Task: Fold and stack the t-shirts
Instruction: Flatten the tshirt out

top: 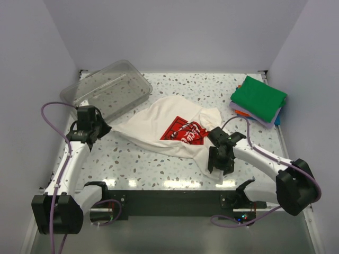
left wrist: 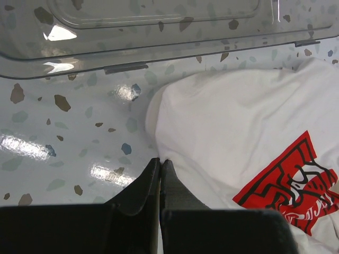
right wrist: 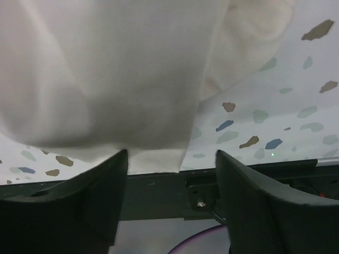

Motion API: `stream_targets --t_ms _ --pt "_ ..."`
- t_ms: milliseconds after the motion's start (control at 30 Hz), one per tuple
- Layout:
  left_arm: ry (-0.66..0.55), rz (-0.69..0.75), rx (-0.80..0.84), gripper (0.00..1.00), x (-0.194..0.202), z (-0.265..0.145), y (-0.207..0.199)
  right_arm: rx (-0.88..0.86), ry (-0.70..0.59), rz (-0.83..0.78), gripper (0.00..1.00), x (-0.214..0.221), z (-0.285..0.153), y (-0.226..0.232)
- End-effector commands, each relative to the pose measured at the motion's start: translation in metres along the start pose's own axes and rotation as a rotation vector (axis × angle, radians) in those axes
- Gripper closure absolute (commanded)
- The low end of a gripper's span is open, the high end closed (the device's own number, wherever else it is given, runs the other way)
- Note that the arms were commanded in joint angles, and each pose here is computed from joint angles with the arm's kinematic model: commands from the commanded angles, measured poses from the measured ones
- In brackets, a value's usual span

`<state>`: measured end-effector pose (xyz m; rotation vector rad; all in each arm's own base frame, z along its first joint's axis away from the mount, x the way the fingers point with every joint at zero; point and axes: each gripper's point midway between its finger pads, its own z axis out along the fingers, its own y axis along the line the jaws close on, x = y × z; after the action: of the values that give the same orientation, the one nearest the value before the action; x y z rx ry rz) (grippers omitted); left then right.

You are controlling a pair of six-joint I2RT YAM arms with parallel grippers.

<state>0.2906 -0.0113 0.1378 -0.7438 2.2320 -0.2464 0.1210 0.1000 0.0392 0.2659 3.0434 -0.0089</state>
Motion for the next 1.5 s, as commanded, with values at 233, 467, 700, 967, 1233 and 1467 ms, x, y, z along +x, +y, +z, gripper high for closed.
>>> stream_targets --t_ms 233,467,700,967,1233,1467 --pt "-0.064 0.047 0.046 1.0 -0.029 0.001 -0.015 -0.266 0.002 -0.098 1.0 -0.025 -0.027 0.064" --pt "-0.086 0.069 0.036 1.0 -0.041 -0.002 -0.015 -0.566 0.007 -0.249 1.0 -0.007 -0.148 0.102" --pt "-0.108 0.092 0.007 1.0 -0.046 -0.011 -0.007 -0.219 -0.119 -0.13 1.0 -0.034 -0.133 0.038" --pt "-0.141 0.132 -0.023 1.0 -0.054 -0.024 0.0 -0.027 -0.161 0.096 0.72 -0.086 -0.059 0.01" --pt "-0.148 0.158 -0.026 1.0 -0.054 -0.027 0.002 -0.016 -0.14 0.066 0.33 -0.065 -0.051 -0.005" --pt "-0.123 0.192 -0.024 1.0 -0.053 -0.022 0.002 0.001 -0.056 0.163 0.46 -0.035 -0.008 -0.012"
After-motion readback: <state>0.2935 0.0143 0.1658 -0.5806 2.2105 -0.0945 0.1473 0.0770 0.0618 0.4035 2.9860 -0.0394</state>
